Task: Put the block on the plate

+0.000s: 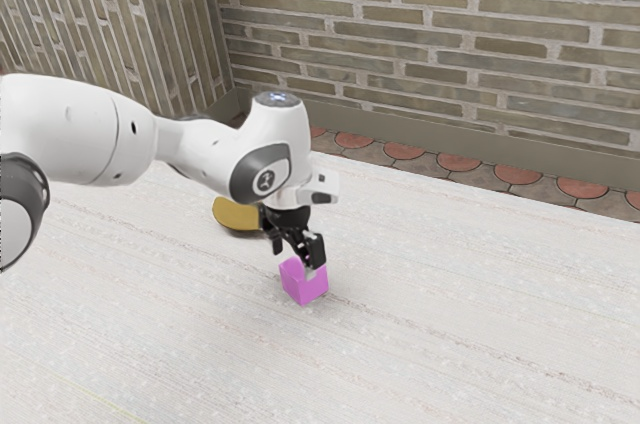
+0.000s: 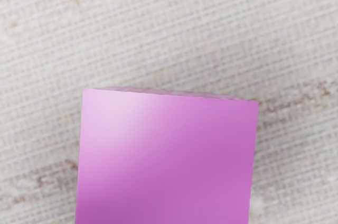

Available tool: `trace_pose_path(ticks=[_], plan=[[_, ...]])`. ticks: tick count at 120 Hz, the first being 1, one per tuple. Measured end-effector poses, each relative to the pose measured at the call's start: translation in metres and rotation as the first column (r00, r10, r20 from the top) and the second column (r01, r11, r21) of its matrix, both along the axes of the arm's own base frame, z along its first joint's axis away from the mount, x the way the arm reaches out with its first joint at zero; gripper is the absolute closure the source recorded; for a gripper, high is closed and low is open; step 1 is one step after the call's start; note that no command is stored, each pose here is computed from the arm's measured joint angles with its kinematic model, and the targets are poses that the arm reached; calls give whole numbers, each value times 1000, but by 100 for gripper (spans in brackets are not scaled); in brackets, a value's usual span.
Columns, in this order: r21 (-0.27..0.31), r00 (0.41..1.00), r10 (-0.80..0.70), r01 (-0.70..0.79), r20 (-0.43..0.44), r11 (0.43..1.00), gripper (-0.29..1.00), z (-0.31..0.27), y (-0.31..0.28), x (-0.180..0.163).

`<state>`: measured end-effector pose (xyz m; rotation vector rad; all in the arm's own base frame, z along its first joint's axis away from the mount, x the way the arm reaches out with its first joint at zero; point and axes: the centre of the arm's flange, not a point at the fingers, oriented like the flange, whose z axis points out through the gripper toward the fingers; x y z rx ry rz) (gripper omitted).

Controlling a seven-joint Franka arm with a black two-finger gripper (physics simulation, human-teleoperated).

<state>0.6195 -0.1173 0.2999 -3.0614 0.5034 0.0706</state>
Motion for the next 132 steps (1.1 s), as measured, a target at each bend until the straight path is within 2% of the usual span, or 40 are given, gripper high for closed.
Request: trace_pose_path(ticks=[65,108,132], plan=[[-20,999,-20,19,-35,1000,1,-38,2,16],[-26,998,-46,46,-32,999,23,-44,-2,24],[-26,998,-56,55,-22,998,28,-40,-3,27]])
